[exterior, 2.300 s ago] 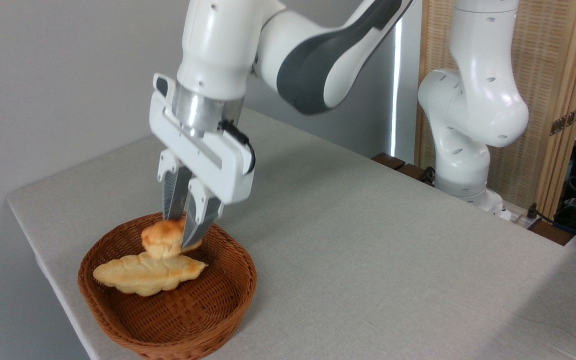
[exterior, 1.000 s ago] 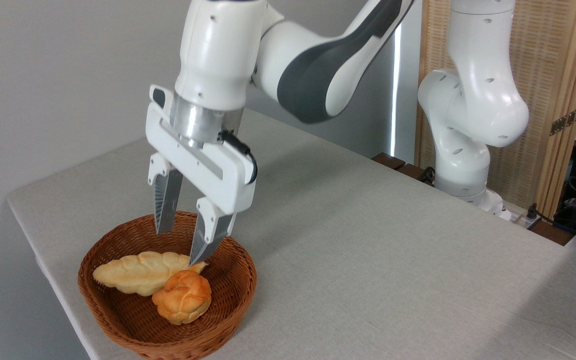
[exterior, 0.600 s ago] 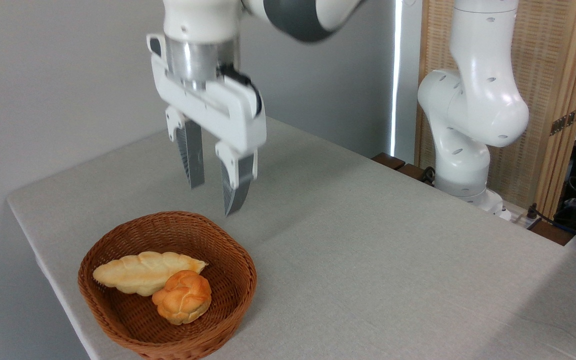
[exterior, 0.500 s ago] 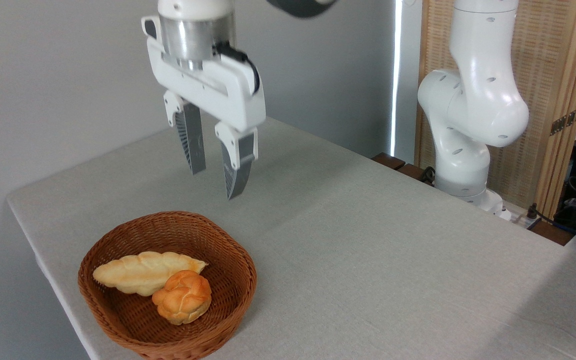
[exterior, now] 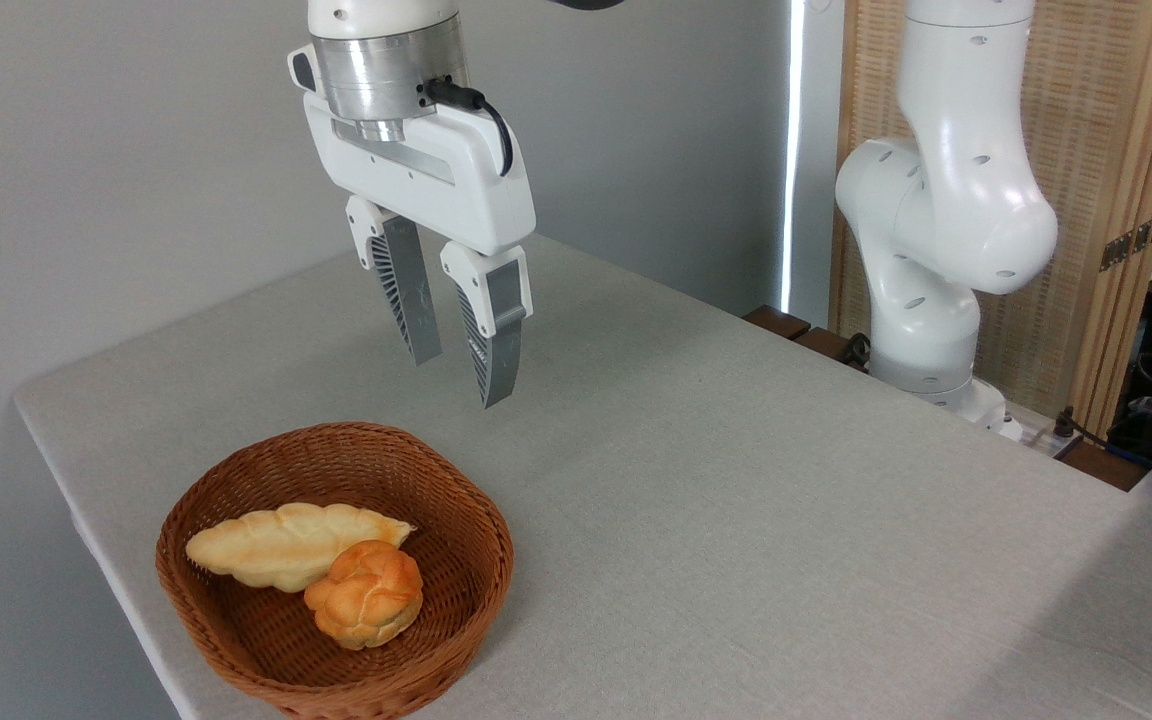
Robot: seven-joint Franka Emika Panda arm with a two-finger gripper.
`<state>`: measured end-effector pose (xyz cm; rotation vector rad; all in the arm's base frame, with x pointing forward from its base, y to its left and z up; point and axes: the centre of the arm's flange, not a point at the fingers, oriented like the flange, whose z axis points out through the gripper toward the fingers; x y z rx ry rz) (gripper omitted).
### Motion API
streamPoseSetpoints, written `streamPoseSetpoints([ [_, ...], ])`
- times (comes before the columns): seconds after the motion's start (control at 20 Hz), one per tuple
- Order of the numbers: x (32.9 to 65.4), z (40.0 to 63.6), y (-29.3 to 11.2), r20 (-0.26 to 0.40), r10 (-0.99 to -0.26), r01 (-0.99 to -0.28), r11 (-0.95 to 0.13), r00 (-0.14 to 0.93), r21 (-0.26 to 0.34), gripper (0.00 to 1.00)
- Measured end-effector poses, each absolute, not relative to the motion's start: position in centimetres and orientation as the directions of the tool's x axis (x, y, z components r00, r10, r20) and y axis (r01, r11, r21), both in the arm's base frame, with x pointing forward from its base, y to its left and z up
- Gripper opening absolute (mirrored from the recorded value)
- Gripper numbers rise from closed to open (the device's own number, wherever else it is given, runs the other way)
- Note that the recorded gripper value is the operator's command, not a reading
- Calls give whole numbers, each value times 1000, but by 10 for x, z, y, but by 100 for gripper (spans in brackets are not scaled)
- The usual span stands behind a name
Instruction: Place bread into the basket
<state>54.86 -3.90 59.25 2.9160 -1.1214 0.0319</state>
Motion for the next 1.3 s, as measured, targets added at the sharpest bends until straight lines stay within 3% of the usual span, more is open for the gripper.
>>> streamPoseSetpoints([
  [1.3,558,593,-31,25,-658,-658,-753,753,0,100],
])
